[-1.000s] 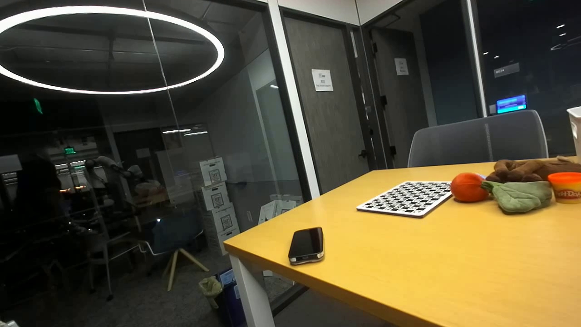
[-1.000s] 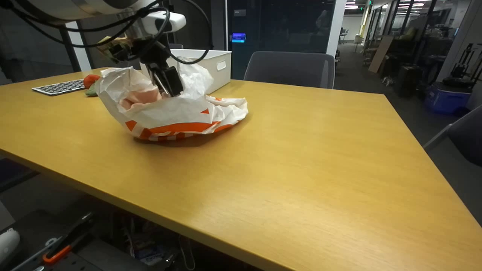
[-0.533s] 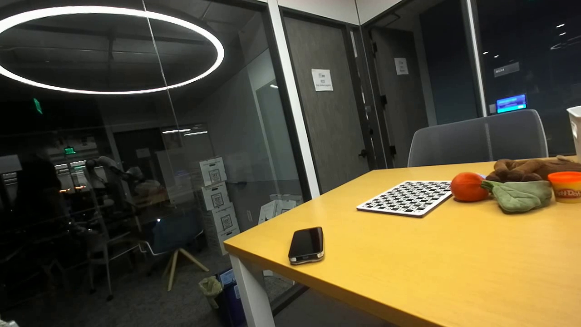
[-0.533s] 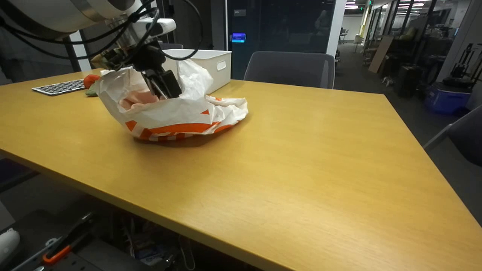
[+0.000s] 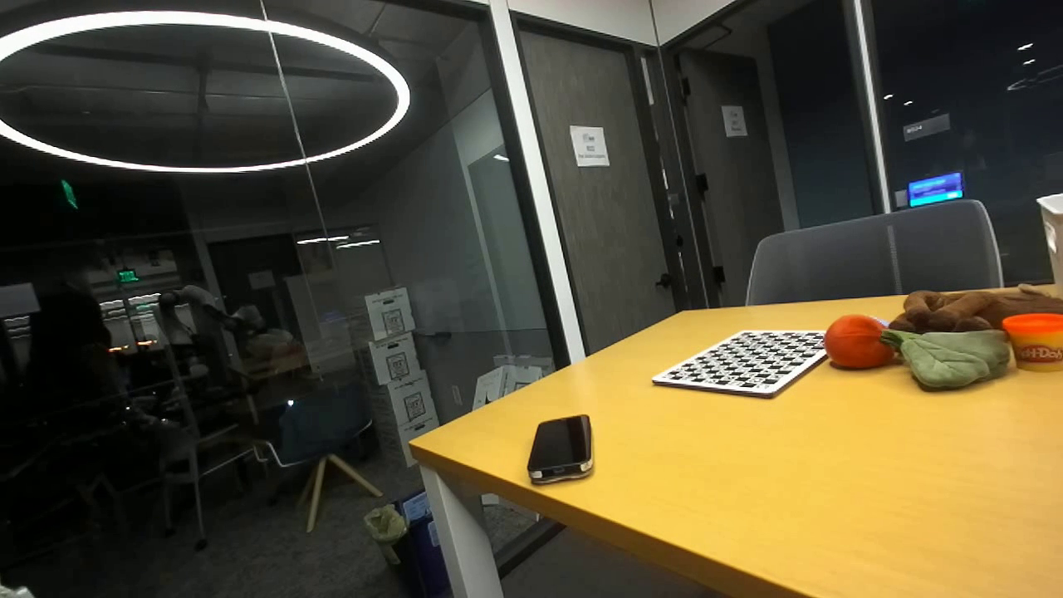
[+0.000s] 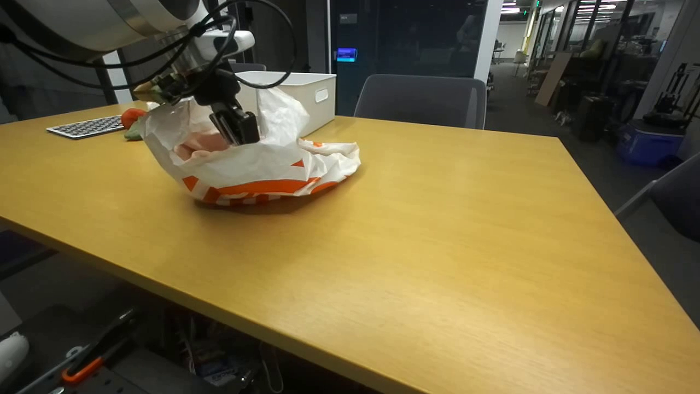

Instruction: Remove the peach and pink shirts from the plastic bag

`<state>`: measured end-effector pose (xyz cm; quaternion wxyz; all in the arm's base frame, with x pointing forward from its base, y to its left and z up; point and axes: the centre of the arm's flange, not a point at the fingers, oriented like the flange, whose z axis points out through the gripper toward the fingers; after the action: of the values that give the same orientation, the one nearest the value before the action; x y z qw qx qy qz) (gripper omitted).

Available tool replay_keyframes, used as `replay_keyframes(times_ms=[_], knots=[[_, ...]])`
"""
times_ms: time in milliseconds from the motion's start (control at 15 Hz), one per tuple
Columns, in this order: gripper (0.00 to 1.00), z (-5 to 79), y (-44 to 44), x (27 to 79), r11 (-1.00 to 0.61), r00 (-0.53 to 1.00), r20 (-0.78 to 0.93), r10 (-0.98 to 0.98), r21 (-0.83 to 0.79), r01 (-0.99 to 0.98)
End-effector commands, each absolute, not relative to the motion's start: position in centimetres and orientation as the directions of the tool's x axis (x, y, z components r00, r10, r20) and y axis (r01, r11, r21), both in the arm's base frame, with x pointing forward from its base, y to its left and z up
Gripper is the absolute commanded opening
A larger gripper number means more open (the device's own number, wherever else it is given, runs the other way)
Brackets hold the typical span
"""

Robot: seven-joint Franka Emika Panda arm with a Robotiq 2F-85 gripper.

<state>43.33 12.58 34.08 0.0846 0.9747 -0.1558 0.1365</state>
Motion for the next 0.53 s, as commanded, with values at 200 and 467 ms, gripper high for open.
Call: replay_keyframes(times_ms=[200,467], knots=[[0.01,37.4,12.9,43.0,-0.986,0.981,0.145,-0.133,0.078,-0.145],[0.02,41.2,13.3,41.4,-0.999,0.999,0.017,0.036,-0.027,0.036]])
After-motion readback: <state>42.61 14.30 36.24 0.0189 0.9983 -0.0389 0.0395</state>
